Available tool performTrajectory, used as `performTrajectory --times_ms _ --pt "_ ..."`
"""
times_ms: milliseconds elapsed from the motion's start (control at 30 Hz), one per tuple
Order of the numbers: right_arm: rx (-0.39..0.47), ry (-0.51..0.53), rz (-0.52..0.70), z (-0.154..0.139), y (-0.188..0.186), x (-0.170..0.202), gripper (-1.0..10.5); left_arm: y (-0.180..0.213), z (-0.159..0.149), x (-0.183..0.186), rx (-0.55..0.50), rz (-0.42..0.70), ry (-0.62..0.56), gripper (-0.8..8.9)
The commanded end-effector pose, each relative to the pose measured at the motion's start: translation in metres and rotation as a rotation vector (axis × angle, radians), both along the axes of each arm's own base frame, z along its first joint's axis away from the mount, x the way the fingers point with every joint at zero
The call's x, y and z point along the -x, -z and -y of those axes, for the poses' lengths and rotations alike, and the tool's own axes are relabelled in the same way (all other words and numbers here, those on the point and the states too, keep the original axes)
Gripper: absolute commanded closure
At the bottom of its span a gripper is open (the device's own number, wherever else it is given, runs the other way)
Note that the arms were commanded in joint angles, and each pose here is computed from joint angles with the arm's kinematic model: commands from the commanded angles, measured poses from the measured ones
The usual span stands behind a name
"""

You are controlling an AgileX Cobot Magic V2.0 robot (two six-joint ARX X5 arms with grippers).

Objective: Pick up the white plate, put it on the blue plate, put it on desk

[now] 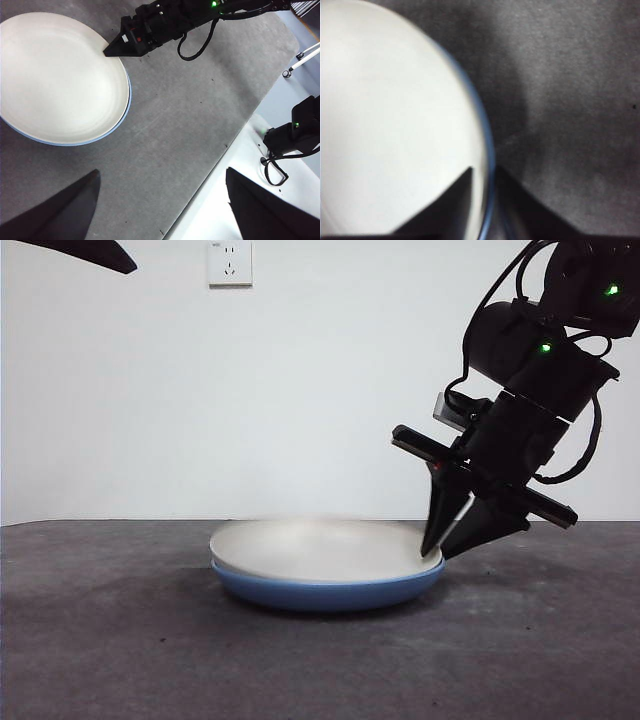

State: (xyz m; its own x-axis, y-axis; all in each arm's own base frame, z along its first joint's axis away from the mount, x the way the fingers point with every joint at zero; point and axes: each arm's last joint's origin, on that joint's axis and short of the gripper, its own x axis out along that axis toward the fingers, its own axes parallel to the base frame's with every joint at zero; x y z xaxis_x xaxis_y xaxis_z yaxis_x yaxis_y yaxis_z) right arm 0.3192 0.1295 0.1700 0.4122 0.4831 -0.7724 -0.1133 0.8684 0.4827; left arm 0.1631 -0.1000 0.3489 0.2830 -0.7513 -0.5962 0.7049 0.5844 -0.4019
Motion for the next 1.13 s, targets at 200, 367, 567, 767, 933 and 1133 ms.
performTrajectory --times_ms 200,367,567,767,933,1133 --pt "-0.012 -0.003 0.009 -0.005 -0.005 -0.003 6.7 -0.003 0.002 -0.001 0.005 0.016 0.013 4.13" --pt "-0.014 -0.012 0.050 -0.002 -0.025 0.004 6.7 -0.003 0.002 -0.001 0.005 0.017 0.013 4.13" --pt "-0.007 -0.056 0.146 0.006 -0.067 0.026 6.7 -0.003 0.002 -0.001 0.005 0.016 0.013 4.13" --pt "0.019 -0.154 0.240 0.019 -0.113 0.067 6.7 -0.003 0.002 -0.001 0.005 0.017 0.013 4.13" --pt "0.054 -0.233 0.279 0.031 -0.140 0.108 6.7 -0.003 0.002 -0.001 0.004 0.017 0.013 4.13" --pt "0.050 -0.356 0.240 0.041 -0.155 0.156 6.7 -0.003 0.002 -0.001 0.005 0.016 0.013 4.13"
